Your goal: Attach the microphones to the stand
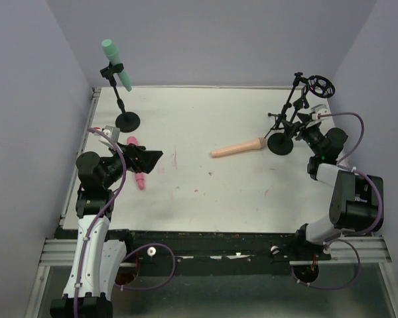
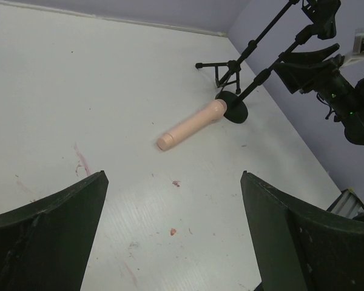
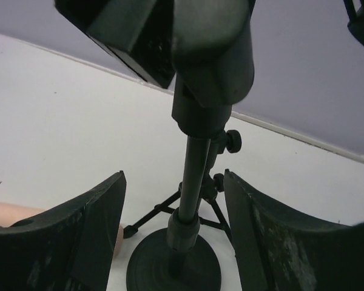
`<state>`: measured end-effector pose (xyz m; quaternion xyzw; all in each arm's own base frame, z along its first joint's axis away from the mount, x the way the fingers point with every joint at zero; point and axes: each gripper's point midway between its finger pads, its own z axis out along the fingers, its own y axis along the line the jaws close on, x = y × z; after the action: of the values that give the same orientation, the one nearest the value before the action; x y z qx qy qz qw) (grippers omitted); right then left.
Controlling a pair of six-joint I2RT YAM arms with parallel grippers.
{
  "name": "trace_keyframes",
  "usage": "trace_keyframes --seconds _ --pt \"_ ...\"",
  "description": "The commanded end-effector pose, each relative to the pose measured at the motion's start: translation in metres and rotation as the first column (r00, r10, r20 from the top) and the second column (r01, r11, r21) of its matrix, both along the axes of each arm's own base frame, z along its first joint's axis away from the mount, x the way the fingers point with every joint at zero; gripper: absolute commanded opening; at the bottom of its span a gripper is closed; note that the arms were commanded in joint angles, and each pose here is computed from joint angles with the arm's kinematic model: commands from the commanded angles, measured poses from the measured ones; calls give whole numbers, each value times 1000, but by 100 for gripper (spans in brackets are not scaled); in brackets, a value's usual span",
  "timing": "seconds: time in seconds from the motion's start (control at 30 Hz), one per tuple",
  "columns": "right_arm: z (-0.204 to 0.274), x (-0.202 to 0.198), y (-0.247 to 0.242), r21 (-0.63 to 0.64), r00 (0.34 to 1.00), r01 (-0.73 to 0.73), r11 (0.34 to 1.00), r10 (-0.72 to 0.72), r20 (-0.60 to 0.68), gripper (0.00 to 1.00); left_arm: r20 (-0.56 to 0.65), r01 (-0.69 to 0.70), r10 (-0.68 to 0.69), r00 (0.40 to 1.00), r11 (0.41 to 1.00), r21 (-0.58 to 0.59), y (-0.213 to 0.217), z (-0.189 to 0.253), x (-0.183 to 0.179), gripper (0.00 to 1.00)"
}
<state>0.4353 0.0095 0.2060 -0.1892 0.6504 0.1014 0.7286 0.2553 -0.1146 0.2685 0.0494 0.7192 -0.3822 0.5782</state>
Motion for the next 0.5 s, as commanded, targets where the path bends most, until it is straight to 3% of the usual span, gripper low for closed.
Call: trace_keyframes --seconds 0.0,0.13,0.47 --pt "10 8 0 -13 997 -11 1000 12 81 67 12 26 -26 1000 1000 0 -4 7 -3 98" --pt "7 9 -7 -36 995 23 999 -19 96 40 6 23 -23 1000 1000 -2 -3 6 -2 98" --pt "10 21 -8 13 993 16 1000 -18 118 43 4 37 -36 999 999 -7 -5 6 -3 98"
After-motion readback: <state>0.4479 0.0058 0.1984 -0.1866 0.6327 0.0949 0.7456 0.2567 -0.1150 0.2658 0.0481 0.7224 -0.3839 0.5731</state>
